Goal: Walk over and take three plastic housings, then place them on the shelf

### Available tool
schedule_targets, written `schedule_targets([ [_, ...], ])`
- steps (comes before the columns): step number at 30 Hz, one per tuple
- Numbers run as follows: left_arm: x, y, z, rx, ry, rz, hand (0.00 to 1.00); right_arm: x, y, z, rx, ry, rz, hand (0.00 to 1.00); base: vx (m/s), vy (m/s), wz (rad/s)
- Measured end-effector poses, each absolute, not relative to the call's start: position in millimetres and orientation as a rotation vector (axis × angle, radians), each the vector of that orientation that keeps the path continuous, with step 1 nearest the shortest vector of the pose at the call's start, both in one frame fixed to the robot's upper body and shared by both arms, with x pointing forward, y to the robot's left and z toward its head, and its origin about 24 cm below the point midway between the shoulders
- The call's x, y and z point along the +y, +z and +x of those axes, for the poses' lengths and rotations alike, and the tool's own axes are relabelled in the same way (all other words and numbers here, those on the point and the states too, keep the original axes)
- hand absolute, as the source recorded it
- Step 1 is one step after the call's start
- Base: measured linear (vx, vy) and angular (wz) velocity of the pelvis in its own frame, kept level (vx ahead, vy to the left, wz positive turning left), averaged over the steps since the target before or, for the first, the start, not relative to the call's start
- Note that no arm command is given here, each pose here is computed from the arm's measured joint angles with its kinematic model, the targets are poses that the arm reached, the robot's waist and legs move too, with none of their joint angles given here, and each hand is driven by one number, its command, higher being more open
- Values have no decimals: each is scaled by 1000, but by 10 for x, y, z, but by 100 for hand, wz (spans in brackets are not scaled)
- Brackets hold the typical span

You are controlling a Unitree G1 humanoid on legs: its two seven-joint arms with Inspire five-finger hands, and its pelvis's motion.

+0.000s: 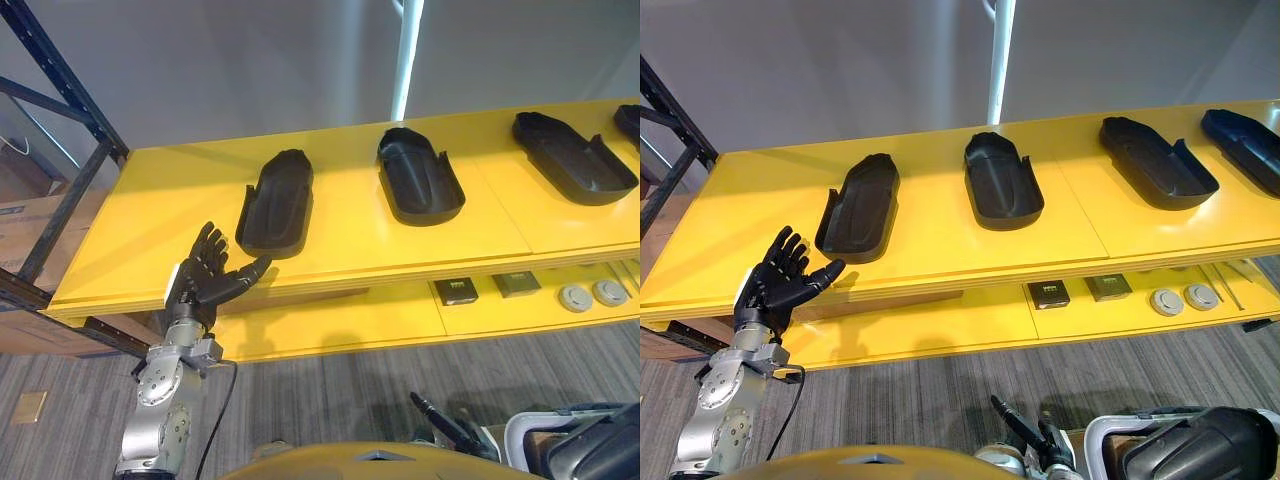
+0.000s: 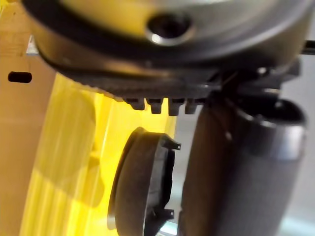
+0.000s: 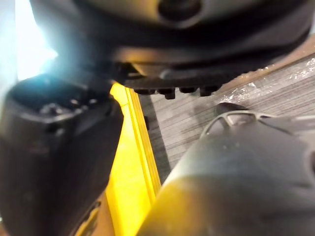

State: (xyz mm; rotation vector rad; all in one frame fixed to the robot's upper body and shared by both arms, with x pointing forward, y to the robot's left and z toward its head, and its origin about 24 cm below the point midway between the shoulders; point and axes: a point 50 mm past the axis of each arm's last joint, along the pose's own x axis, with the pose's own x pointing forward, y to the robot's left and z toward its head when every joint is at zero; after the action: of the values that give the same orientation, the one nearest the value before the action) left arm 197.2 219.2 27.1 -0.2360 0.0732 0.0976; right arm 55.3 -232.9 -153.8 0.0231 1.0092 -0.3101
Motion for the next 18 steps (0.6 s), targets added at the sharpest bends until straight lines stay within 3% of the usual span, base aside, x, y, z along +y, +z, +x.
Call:
schedule_targets([
  [18,2108,315,2048,67,17,-214,100,-2327,-1537,608,1009,-323,6,100,1,2,-1],
])
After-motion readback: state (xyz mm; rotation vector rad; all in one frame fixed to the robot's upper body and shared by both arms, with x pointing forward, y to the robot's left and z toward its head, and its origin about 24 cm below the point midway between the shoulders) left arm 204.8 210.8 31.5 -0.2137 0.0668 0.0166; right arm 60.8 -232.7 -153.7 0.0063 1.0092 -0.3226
